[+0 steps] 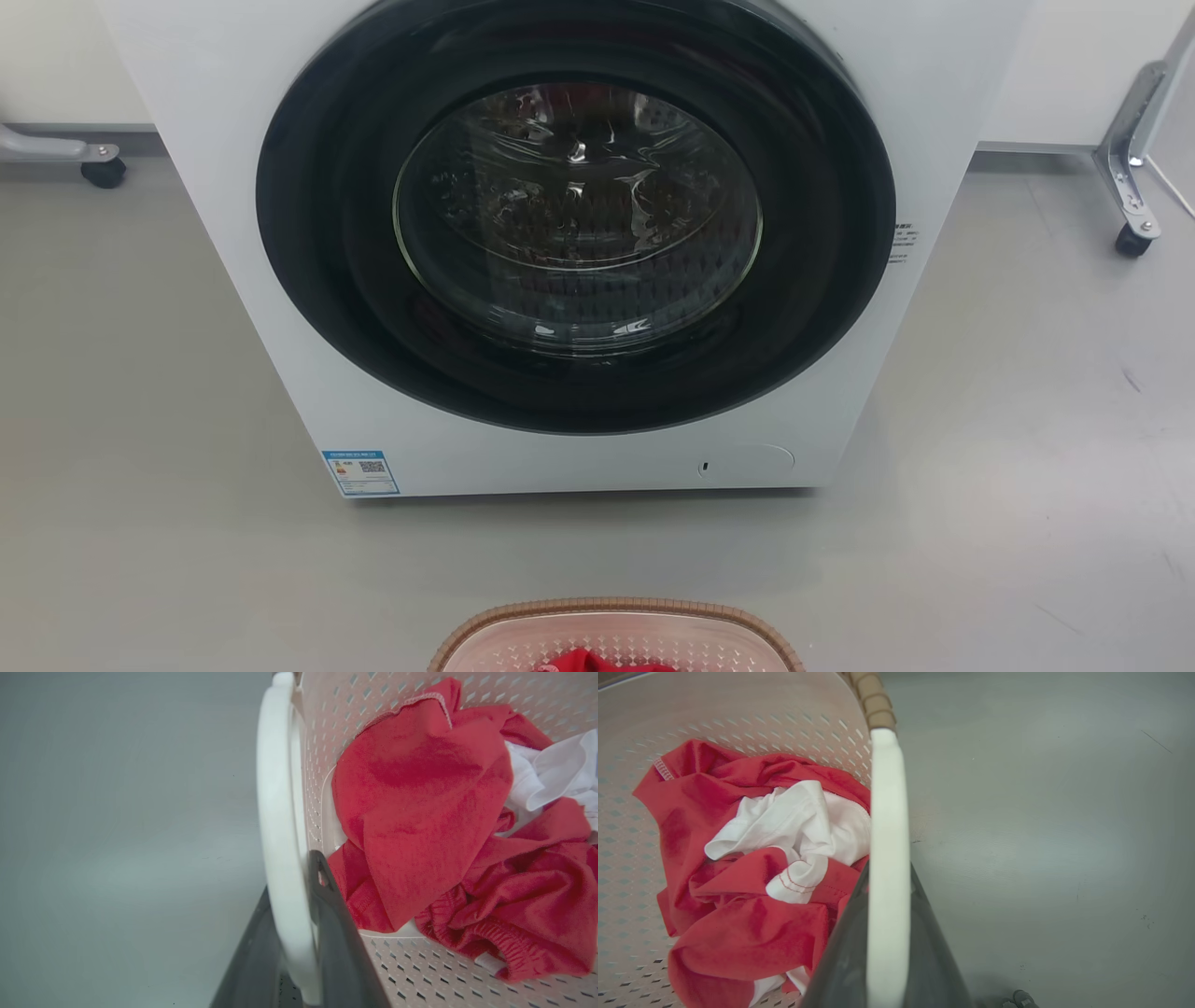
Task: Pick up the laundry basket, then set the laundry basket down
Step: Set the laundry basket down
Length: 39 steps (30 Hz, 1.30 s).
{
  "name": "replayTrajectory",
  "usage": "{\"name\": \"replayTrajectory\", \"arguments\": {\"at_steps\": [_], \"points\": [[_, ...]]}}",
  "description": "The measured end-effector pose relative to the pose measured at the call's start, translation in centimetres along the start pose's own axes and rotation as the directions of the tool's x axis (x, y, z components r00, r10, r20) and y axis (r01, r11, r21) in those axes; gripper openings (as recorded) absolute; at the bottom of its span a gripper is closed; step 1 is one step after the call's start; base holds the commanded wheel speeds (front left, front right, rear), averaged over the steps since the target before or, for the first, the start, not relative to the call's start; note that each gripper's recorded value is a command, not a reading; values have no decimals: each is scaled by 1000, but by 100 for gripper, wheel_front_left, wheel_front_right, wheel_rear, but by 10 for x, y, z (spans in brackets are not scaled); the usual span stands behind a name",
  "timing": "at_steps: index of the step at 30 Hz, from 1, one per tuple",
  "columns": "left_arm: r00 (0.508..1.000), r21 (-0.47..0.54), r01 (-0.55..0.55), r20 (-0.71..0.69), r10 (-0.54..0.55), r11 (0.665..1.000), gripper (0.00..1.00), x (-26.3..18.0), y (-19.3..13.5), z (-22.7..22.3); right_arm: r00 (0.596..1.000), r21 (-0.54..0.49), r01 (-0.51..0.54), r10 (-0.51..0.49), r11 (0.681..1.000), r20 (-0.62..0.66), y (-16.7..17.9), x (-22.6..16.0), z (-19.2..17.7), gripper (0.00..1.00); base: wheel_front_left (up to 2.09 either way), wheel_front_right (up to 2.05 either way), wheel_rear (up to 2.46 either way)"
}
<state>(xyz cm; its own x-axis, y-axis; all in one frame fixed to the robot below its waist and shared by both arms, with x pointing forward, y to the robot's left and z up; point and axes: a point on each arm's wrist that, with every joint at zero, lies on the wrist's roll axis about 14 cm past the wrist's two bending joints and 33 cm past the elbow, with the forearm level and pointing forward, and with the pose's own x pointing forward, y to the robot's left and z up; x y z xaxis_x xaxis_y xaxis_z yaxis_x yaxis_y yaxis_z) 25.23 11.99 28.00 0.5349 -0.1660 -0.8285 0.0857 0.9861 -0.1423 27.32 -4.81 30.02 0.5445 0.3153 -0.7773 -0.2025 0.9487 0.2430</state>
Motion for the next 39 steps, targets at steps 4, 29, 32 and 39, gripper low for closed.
{"name": "replayTrajectory", "arguments": {"at_steps": [4, 29, 32, 39], "points": [[1000, 0, 1, -3, -1, 1000, 0, 0, 0, -1, 1000, 7, 1, -1, 1000, 0, 0, 0, -1, 0, 0, 0, 0], [997, 5, 2, 79, -3, 1000, 0, 40, 2, 78, 996, -39, 24, -20, 999, 89, -20, 44, 87, 0, 0, 0, 0], [996, 7, -1, 84, 0, 1000, 0, 49, 3, 89, 995, -43, 25, -21, 999, 95, -24, 54, 97, 0, 0, 0, 0], [997, 6, -4, 77, 4, 1000, 0, 69, 5, 101, 996, -55, 30, -25, 998, 84, -32, 76, 107, 0, 0, 0, 0]]}}
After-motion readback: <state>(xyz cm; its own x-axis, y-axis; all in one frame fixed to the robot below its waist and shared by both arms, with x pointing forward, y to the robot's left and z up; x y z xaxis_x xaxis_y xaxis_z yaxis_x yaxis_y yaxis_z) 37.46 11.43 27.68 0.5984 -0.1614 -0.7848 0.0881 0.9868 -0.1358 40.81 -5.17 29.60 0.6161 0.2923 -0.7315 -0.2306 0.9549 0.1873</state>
